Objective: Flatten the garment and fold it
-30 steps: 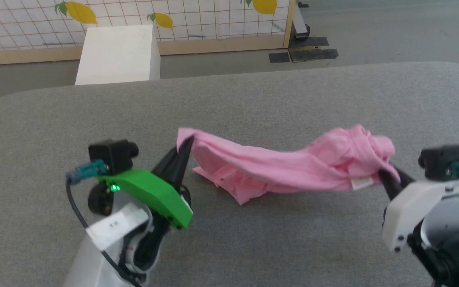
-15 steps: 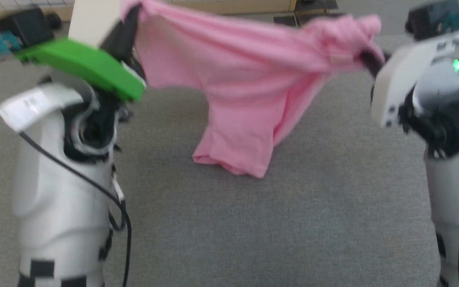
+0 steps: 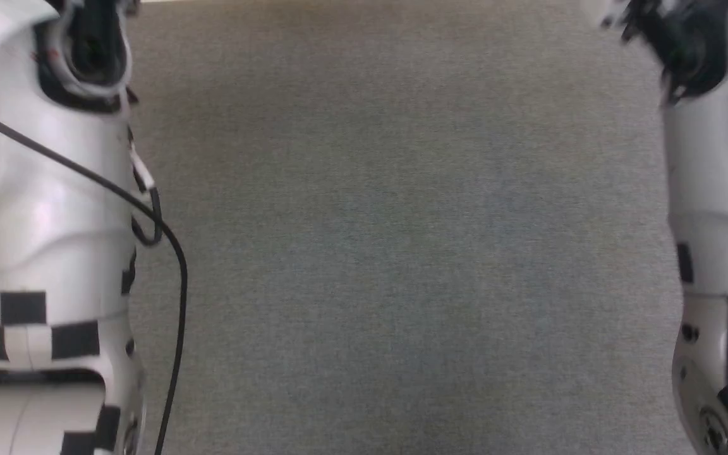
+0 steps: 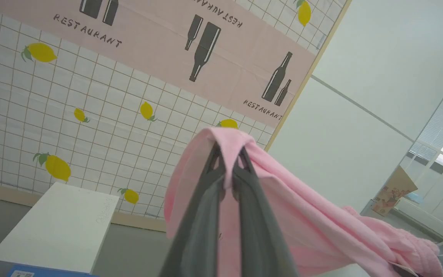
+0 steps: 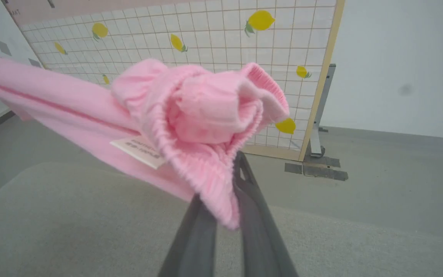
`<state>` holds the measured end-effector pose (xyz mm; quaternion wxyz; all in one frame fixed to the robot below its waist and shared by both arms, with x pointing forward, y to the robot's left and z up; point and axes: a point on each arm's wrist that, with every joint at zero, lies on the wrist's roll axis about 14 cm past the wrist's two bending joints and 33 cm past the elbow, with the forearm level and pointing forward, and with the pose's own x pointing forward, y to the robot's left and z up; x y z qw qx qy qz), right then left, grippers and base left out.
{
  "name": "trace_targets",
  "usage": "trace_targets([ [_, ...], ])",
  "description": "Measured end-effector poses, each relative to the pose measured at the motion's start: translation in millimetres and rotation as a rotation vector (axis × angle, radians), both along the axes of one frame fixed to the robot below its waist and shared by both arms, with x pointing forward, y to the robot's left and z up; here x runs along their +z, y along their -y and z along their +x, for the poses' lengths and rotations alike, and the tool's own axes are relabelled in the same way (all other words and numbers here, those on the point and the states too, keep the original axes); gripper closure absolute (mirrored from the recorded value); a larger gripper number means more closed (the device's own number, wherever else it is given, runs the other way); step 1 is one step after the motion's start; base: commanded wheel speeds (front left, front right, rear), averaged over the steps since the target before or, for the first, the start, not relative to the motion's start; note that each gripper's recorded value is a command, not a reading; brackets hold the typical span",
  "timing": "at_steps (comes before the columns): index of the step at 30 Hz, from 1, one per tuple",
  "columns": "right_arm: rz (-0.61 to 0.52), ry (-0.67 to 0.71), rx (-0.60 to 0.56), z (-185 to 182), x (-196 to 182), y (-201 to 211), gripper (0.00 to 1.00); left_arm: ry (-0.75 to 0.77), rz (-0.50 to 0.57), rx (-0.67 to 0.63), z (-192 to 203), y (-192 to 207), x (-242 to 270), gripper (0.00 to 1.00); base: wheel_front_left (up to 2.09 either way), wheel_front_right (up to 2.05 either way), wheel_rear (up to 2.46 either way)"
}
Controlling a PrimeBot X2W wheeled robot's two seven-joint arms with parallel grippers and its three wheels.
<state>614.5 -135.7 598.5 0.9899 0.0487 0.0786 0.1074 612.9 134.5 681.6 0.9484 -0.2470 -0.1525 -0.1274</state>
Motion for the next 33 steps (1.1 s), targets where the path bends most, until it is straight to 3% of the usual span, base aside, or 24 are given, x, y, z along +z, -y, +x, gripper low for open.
trace_targets([
  [6,0.013,-0.256,0.053,-35,-104,-19,1.0,-0.248,0.143,-0.028,-27,-1,-106,1.0,0.0,0.0,0.0],
  [12,-0.016,-0.479,0.064,-109,-183,-8,1.0,-0.603,0.108,-0.101,-106,-2,-217,1.0,0.0,0.0,0.0],
  [21,-0.008,-0.6,0.01,-205,-214,18,1.0,-0.996,0.069,-0.203,-239,3,-289,1.0,0.0,0.0,0.0],
  [33,-0.054,-0.765,-0.071,-313,-218,44,1.0,-1.259,0.019,-0.345,-361,21,-290,1.0,0.0,0.0,0.0],
])
